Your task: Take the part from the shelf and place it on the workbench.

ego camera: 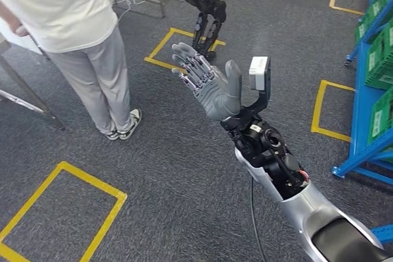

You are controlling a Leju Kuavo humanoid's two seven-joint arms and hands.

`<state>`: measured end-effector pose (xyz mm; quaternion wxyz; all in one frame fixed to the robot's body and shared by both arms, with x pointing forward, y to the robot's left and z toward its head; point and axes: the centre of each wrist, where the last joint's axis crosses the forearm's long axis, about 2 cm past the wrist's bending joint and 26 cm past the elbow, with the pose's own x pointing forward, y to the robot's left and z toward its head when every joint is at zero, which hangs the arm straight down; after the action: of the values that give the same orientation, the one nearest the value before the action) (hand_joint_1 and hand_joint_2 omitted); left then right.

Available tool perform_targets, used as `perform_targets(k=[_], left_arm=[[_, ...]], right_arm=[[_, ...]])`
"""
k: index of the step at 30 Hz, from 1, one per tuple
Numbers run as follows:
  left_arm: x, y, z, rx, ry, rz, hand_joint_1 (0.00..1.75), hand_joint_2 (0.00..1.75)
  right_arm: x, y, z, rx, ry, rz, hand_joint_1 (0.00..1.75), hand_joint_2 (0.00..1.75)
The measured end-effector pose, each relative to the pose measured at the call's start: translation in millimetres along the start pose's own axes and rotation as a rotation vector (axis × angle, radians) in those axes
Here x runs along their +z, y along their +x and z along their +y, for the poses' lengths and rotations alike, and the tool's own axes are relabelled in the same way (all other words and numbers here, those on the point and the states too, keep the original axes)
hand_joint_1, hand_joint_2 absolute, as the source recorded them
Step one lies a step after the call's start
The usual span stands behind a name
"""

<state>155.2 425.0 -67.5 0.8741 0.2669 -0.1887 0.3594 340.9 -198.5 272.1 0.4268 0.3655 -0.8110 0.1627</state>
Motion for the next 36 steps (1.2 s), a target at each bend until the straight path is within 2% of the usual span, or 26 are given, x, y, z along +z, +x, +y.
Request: perform_targets(k=[11,36], left_arm=[[0,-2,2,-0.017,0.012,-0.002,0.00,0.00],[1,-1,-2,-0.017,-0.007,-0.012,0.00,0.00]], right_arm=[[3,-9,1,-0.022,-0.012,0.019,0.00,0.00],[7,-13,2,-0.023,-0.040,0.022,0.00,0.00]])
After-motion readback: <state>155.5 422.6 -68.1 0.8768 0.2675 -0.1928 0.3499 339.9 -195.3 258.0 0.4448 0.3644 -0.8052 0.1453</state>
